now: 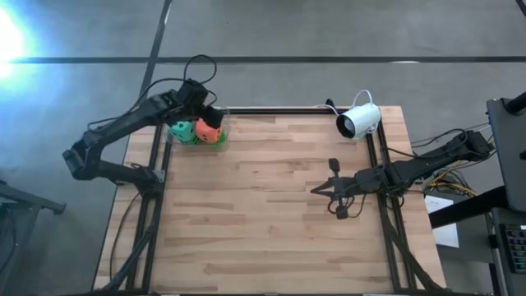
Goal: Pick & Place Dice
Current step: Put the small orange die into the transparent bin
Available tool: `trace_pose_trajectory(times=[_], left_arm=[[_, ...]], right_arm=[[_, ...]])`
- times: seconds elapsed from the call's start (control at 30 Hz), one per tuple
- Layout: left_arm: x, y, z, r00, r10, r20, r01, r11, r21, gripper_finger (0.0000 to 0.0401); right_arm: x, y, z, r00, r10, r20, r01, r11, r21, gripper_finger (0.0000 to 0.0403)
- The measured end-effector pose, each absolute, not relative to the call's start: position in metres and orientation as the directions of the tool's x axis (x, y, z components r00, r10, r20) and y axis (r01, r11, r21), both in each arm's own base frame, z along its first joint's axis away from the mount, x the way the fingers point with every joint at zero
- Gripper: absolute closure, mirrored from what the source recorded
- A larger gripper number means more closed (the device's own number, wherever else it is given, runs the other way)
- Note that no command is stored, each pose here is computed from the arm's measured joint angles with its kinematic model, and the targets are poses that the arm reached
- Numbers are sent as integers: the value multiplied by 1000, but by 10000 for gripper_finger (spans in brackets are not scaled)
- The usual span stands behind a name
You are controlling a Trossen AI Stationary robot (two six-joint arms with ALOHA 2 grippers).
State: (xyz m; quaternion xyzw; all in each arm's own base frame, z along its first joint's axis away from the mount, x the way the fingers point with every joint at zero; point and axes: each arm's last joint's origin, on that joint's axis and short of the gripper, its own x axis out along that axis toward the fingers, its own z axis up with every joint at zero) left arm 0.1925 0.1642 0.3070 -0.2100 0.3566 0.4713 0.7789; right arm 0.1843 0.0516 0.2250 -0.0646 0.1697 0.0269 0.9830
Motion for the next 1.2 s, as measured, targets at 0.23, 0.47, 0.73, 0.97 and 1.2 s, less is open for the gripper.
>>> trace_pose_trajectory(times=[0.23,0.47,0.73,0.97,1.2], left_arm=[[193,158,311,384,473,-793,-836,543,-82,235],[188,153,307,338,433,-836,-827,560,-45,270],[184,149,304,323,363,-874,-788,615,-36,306],[183,147,292,297,338,-893,-780,626,-22,311],[183,148,286,298,344,-890,-766,643,-7,311]], right_arm=[[184,52,225,941,31,-337,-74,990,-117,394],[184,52,225,940,31,-338,-74,991,-116,394],[184,52,225,940,31,-339,-74,990,-116,394],[184,52,225,940,31,-339,-74,990,-116,394],[184,52,225,940,31,-338,-74,990,-116,394]])
